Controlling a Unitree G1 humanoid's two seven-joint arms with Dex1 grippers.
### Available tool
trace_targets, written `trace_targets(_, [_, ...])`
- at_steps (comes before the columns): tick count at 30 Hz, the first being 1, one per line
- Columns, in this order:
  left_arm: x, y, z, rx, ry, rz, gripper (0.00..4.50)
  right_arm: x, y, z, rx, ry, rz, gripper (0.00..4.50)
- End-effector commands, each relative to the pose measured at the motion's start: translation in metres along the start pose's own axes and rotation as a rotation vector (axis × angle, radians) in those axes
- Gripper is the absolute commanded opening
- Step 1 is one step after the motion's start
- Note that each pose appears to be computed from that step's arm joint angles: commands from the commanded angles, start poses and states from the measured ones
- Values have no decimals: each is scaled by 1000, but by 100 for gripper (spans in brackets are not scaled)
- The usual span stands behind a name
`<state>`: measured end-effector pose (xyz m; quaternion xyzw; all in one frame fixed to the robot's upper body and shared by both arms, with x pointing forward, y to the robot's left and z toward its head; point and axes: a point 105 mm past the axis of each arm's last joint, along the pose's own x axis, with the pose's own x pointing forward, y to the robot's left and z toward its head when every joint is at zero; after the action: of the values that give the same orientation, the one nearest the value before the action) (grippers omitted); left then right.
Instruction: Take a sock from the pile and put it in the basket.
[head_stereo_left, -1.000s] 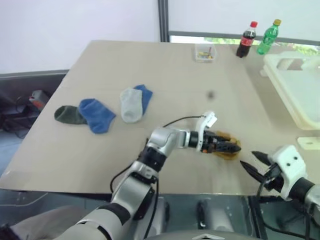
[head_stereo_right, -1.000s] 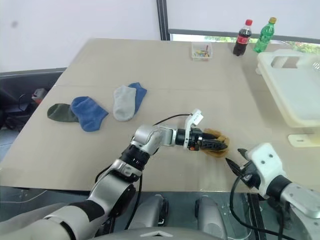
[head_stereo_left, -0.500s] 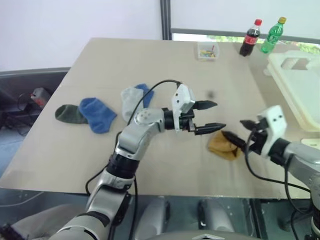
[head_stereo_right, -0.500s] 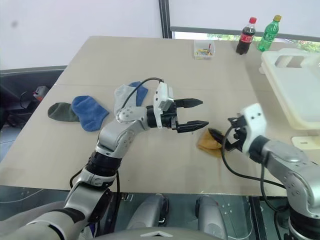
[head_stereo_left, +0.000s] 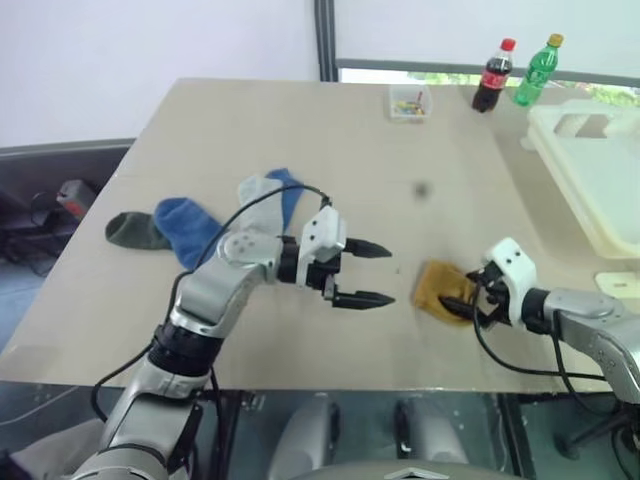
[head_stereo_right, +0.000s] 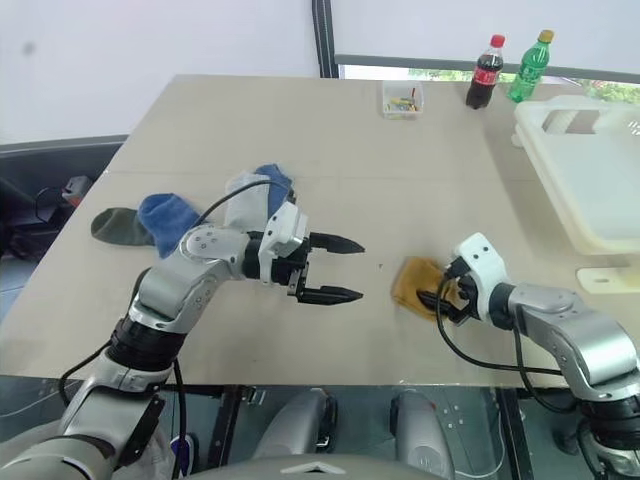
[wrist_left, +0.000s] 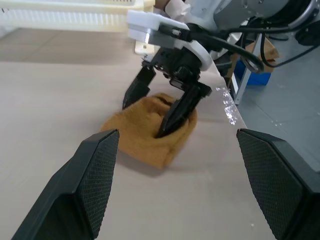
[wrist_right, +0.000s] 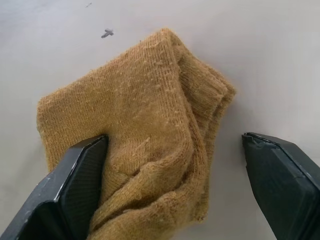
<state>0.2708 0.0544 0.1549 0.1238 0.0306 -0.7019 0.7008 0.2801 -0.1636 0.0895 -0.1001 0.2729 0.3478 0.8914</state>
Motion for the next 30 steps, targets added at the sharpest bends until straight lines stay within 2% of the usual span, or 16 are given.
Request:
trace_targets(1, [-1, -3, 4, 45, -3, 25, 403, 19, 15, -24, 19, 92, 93, 442])
trace_targets(8, [-3, -4, -4, 13, -6, 94, 403, 37, 21, -35, -54, 113, 123, 442])
trace_targets(13, [-4, -3, -8, -10, -20, 131, 403, 40, 24, -31, -58, 59, 107, 442])
trace_targets(18, [-3, 2, -8, -29, -43, 152, 403, 37, 29, -14, -13, -56, 95, 442])
trace_targets(20, [-3, 3, -9, -30, -41, 152, 403, 36, 29, -5, -5, -106, 82, 354])
trace_targets(21, [-3, 4, -9, -29, -41, 153, 403, 35, 30, -2, 3, -123, 82, 334])
trace_targets(25, [-4, 8, -9, -31, -51, 170, 403, 33, 33, 4, 4, -158, 85, 127])
trace_targets(27, [-5, 10, -9, -33, -52, 175, 403, 33, 34, 5, 0, -165, 86, 43])
trace_targets(28, [-5, 10, -9, -37, -53, 178, 403, 33, 35, 5, -2, -169, 90, 10])
trace_targets(30, [-5, 12, -9, -38, -55, 186, 403, 33, 35, 8, 1, -200, 88, 4])
